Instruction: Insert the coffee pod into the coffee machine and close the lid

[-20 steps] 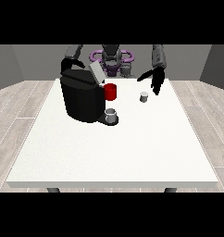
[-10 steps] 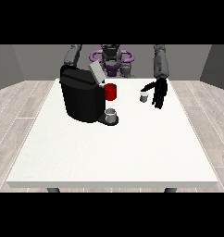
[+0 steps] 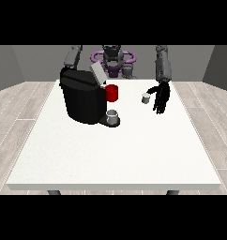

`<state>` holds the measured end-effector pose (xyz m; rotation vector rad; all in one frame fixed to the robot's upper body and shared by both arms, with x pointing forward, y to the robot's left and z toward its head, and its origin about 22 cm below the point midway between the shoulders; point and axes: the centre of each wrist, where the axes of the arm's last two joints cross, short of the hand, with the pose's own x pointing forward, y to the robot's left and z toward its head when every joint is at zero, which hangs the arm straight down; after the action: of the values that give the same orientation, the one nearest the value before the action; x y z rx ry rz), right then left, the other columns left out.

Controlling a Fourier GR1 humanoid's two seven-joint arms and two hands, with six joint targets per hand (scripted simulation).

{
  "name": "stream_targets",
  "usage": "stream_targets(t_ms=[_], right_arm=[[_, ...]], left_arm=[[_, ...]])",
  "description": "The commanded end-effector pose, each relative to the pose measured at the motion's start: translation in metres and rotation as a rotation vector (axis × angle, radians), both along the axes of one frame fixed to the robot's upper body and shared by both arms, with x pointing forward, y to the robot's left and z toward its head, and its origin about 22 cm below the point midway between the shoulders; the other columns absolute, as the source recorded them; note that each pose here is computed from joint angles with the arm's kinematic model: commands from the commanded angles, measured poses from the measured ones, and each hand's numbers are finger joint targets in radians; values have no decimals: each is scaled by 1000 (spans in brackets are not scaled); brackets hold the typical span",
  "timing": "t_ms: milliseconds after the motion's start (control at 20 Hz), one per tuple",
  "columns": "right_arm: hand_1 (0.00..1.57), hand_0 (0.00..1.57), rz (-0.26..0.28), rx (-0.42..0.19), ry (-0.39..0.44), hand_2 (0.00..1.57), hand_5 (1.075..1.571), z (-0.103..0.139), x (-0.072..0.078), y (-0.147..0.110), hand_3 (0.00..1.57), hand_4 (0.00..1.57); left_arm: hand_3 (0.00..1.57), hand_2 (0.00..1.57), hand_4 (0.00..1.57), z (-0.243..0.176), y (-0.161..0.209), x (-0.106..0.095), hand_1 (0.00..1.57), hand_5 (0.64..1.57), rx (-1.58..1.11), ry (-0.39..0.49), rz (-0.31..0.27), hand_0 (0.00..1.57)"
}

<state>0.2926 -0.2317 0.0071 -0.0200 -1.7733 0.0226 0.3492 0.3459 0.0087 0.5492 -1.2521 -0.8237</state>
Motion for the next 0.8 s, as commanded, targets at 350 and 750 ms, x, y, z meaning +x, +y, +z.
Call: stream_targets(t_ms=[350, 750], right_arm=[[0, 0, -31, 33, 16, 0, 1571, -1, 10, -13, 0, 389], [0, 0, -65, 46, 79, 0, 1571, -23, 8, -1, 0, 328]], left_arm=[[375, 590, 0, -21, -3, 0, 0, 1571, 25, 44, -31, 0], [1130, 1154, 0, -30, -46, 5, 1094, 1571, 60, -15, -122, 1094]])
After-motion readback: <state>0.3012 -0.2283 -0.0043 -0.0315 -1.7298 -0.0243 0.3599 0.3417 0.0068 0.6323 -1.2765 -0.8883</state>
